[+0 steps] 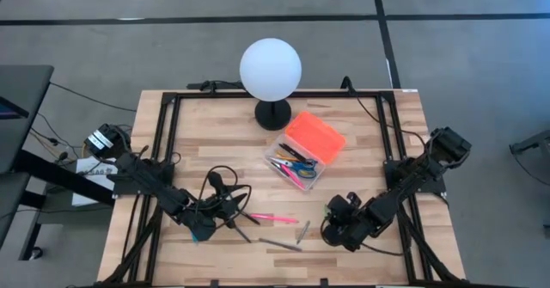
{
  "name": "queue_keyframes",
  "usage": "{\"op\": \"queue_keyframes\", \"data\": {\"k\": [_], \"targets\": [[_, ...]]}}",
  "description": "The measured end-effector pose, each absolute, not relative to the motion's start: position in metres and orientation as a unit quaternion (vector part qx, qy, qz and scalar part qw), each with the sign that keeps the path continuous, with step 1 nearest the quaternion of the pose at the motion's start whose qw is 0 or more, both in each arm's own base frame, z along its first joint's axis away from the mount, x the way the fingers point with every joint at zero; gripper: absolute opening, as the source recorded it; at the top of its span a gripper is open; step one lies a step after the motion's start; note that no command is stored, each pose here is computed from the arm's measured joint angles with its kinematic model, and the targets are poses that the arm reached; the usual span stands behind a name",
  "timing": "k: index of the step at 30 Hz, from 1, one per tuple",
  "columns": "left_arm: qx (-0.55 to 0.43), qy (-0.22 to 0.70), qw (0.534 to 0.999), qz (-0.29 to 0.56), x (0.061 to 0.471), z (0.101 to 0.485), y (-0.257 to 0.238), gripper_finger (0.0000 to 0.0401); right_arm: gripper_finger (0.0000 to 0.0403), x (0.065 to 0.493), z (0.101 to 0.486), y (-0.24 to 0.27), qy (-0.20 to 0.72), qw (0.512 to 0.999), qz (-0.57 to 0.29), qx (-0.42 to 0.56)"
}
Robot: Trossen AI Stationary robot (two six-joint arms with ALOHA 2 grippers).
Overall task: Pick & place school supplies into a supply box
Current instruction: Put the green pen into the orange supply box
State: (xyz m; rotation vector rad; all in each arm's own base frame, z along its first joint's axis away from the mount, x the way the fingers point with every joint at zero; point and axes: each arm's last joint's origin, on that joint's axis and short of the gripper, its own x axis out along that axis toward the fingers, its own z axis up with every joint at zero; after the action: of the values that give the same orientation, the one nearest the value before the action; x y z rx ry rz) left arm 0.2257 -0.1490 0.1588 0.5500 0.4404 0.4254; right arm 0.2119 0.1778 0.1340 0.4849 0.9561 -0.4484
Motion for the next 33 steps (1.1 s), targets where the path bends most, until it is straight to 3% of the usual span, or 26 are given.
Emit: {"op": "queue_keyframes", "data": {"k": [7,19,33], "targets": [[0.267,0.214,0.917,0.207,0.226,0.159,-0.149,0.0135,0.0067,0.218,0.121,0.186,0.46,0.833,-0.22,0.214],[0.264,0.214,0.918,0.207,0.226,0.159,-0.149,0.0135,0.0067,0.226,0.138,0.198,0.482,0.839,-0.196,0.16],[0.263,0.214,0.918,0.207,0.226,0.158,-0.149,0.0135,0.0072,0.219,0.141,0.194,0.502,0.814,-0.243,0.164]]}}
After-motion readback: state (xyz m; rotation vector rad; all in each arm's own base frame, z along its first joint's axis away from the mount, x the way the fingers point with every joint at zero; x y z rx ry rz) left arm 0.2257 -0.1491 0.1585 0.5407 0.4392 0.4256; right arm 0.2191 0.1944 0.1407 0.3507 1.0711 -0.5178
